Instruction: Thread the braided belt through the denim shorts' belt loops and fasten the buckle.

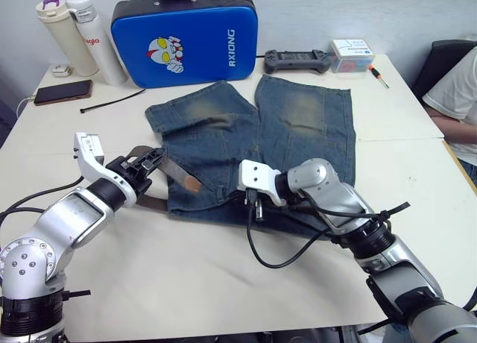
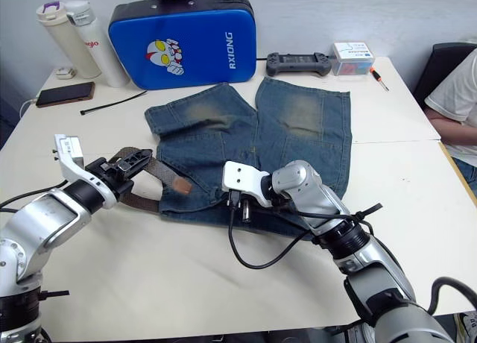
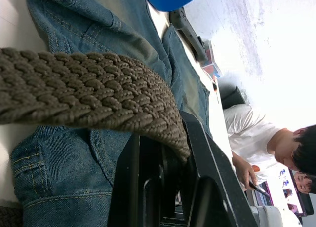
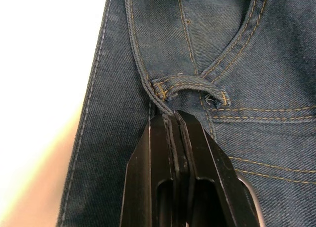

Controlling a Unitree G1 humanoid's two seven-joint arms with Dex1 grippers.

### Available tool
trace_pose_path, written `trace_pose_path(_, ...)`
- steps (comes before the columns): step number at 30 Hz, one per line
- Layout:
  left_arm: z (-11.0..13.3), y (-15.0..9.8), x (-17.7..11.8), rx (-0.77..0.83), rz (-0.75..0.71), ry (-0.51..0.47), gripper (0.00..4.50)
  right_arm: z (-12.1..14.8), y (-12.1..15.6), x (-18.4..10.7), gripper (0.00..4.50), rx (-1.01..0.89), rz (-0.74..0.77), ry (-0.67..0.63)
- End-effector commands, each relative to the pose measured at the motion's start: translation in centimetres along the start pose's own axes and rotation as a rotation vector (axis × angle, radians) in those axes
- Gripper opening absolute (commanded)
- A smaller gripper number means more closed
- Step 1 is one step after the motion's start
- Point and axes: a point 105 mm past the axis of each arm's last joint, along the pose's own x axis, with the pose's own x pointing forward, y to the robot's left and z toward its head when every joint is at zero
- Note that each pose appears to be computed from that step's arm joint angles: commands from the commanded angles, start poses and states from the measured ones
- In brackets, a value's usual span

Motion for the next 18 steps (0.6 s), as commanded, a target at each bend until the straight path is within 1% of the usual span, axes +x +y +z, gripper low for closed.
trace_pose_path(1,-0.2,-0.4,-0.1,0.029,-0.018,0.017,0.0,4.4,1.5,-1.7,0.01,-0.077,0.08,-0.115)
trace_pose_path(3,-0.3,-0.4,0.0,0.027,-0.018,0.02,0.0,3.6,2.5,-1.4,0.01,-0.012,0.134,-0.096)
trace_pose_path(6,-0.6,-0.2,0.3,0.033,-0.013,0.033,0.0,-0.1,3.7,-0.1,0.01,0.033,0.175,0.024)
trace_pose_path(8,-0.8,-0.2,0.4,0.037,-0.01,0.041,0.0,-1.5,3.2,0.7,0.01,0.016,0.125,0.074)
trace_pose_path(11,-1.0,-0.3,0.7,0.04,-0.011,0.048,0.0,-2.7,3.5,1.0,0.01,0.012,0.146,0.136)
trace_pose_path(14,-1.0,-0.3,0.8,0.04,-0.014,0.051,0.0,-2.4,3.1,0.9,0.01,-0.036,0.129,0.142)
trace_pose_path(18,-1.2,-0.3,0.8,0.033,-0.013,0.055,0.0,0.0,2.0,-0.4,0.01,-0.034,0.098,0.055)
